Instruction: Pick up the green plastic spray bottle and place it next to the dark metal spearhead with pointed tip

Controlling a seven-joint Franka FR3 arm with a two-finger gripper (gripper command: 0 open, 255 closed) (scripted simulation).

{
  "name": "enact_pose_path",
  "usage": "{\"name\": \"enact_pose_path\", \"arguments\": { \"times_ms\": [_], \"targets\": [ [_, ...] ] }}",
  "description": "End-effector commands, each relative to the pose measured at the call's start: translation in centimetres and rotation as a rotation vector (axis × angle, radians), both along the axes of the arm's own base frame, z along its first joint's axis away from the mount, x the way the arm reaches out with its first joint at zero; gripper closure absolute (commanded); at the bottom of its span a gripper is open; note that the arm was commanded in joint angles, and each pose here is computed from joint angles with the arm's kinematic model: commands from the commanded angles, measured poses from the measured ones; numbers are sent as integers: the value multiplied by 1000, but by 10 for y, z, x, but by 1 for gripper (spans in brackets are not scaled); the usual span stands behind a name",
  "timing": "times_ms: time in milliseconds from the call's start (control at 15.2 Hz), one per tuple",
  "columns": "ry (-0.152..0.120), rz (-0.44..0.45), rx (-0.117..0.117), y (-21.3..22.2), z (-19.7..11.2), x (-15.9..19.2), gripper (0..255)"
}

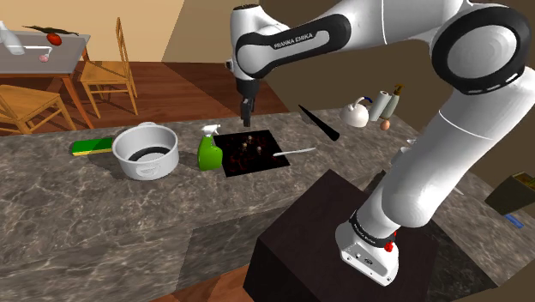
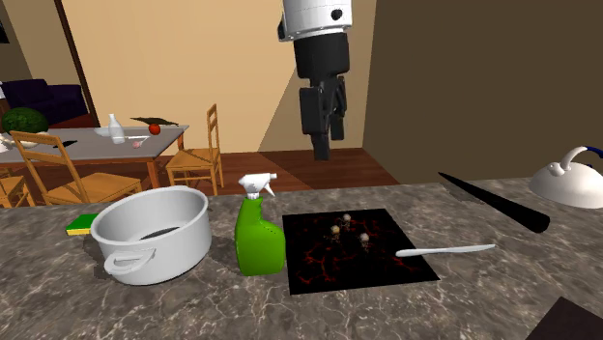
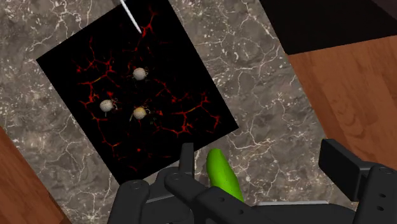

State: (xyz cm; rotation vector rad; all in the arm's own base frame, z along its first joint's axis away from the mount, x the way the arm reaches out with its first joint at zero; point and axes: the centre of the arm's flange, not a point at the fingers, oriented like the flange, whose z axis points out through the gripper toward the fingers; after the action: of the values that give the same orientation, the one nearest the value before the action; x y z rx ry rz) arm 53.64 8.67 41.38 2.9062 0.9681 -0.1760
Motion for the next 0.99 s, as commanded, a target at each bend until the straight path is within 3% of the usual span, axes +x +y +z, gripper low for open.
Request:
{"name": "enact_pose_path", "arguments": {
  "times_ms": [0,726,924],
  "targets": [
    [-9,44,4,12,-10,19,0],
    [-56,277,27,97,-59,113,0],
    [-58,288,28,101,-71,117,0]
  ]
}}
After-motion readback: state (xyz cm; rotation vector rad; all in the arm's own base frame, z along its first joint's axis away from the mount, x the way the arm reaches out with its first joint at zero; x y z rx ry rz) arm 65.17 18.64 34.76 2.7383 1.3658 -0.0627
